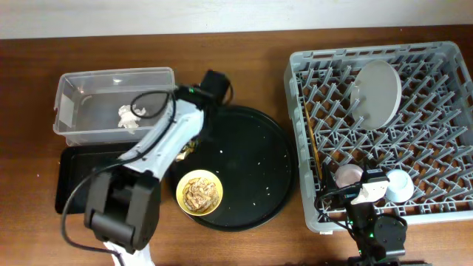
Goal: Sort waste into correct bins and load items into the dishwasher rack
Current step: 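Drop the tissue into the clear plastic bin, then grasp the gold wrapper and drop it into the clear bin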
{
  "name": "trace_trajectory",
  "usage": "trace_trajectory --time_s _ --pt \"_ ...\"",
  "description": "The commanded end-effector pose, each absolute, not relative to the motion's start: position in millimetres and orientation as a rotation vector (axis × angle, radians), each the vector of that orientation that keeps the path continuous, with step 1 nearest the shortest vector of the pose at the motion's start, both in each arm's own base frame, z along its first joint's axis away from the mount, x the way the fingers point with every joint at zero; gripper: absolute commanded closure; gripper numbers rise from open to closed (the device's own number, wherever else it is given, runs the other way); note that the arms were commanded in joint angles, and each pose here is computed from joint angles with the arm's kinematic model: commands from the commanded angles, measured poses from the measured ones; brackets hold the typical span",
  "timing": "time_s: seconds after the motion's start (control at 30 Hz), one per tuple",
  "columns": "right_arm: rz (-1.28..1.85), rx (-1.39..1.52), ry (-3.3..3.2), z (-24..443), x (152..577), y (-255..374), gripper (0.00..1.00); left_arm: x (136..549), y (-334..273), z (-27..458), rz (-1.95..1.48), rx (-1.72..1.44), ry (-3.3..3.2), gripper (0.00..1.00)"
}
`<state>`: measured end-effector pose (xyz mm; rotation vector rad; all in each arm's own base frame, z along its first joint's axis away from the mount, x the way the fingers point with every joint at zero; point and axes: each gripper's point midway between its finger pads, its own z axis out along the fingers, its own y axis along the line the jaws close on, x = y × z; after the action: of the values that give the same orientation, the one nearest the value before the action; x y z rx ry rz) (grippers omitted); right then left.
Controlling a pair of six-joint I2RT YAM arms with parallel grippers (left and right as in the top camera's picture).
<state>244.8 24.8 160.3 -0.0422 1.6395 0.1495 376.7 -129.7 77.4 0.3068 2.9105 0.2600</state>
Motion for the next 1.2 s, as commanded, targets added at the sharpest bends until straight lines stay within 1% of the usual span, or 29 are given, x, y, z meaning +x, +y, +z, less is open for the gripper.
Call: trace_trajectory --time_s 0.0,0.07,0.17,0.2,0.23,0.3,0.33,0.37,0.4,0.47,0.53,0.57,0.6,0.67,0.7,0.73,0.77,0.8,0.87,0.9,0.93,1.0,1.07,1.1,1.13,1.17 --pt "0.144 -0.048 1.639 158.4 244.8 24.4 0.02 377.7 -116.2 40.4 0.372 0.418 2.835 0.36" --pt "0.144 -0.048 1.639 158.4 244.8 24.4 0.02 385.5 -108.3 27.4 0.396 0.375 2.780 0.35" --pt "0.144 -0.048 1.639 158.4 244.8 24.4 0.01 383.2 -107.5 12.3 0.377 0.364 2.763 0.35" --pt "0.144 -0.048 1.639 158.4 244.8 24.4 0.02 378.7 -110.3 8.2 0.346 0.374 2.781 0.41" --pt "0.144 -0.048 1.639 158.4 244.8 24.4 0.02 372.5 -119.9 4.3 0.265 0.395 2.813 0.58" --pt "0.144 -0.048 1.639 158.4 244.8 24.4 0.02 360.6 -136.8 2.8 0.117 0.428 2.869 0.99" --pt "0.144 -0.048 1.639 158.4 244.8 24.4 0.01 358.5 -142.3 9.8 0.070 0.435 2.882 1.00" --pt "0.144 -0.048 1.639 158.4 244.8 24.4 0.02 360.4 -146.0 24.7 0.042 0.428 2.882 1.00" --pt "0.144 -0.048 1.639 158.4 244.8 24.4 0.02 367.5 -146.8 51.4 0.034 0.395 2.858 1.00" --pt "0.144 -0.048 1.639 158.4 244.8 24.4 0.02 386.8 -141.1 119.0 -0.003 0.311 2.768 0.99" --pt "0.144 -0.048 1.639 158.4 244.8 24.4 0.02 405.9 -119.4 167.5 -0.007 0.178 2.672 1.00" --pt "0.144 -0.048 1.639 158.4 244.8 24.4 0.02 419.1 -88.1 185.0 0.042 0.012 2.621 0.99" --pt "0.144 -0.048 1.639 158.4 244.8 24.4 0.02 428.6 -61.4 188.5 0.055 -0.120 2.594 1.00" --pt "0.144 -0.048 1.639 158.4 244.8 24.4 0.02 445.3 -21.9 177.0 0.066 -0.285 2.576 0.99" --pt "0.144 -0.048 1.639 158.4 244.8 24.4 0.02 458.0 -7.6 164.3 0.055 -0.332 2.571 0.60" --pt "0.144 -0.048 1.639 158.4 244.8 24.4 0.02 463.3 -4.8 157.1 0.050 -0.342 2.572 0.38" --pt "0.144 -0.048 1.639 158.4 244.8 24.4 0.02 463.6 -3.1 152.7 0.055 -0.344 2.582 0.32" --pt "0.144 -0.048 1.639 158.4 244.8 24.4 0.02 463.2 -3.2 157.7 0.054 -0.341 2.576 0.20" --pt "0.144 -0.048 1.639 158.4 244.8 24.4 0.02 460.2 -5.7 186.6 0.033 -0.333 2.549 0.07" --pt "0.144 -0.048 1.639 158.4 244.8 24.4 0.02 451.3 -12.0 203.2 -0.017 -0.320 2.558 0.07" --pt "0.144 -0.048 1.639 158.4 244.8 24.4 0.02 429.7 -27.9 222.4 -0.134 -0.287 2.601 0.17" --pt "0.144 -0.048 1.640 158.3 244.8 24.4 0.02 386.8 -58.7 236.1 -0.310 -0.220 2.695 0.34" --pt "0.144 -0.048 1.639 158.4 244.8 24.4 0.02 348.0 -87.4 234.2 -0.325 -0.118 2.809 0.36" --pt "0.144 -0.048 1.639 158.4 244.8 24.4 0.02 329.9 -113.1 228.4 -0.301 -0.004 2.864 0.36" --pt "0.144 -0.048 1.639 158.4 244.8 24.4 0.02 322.3 -120.5 223.1 -0.249 0.011 2.886 0.36" --pt "0.144 -0.048 1.639 158.4 244.8 24.4 0.02 305.1 -130.3 208.1 -0.081 -0.038 2.922 0.36"
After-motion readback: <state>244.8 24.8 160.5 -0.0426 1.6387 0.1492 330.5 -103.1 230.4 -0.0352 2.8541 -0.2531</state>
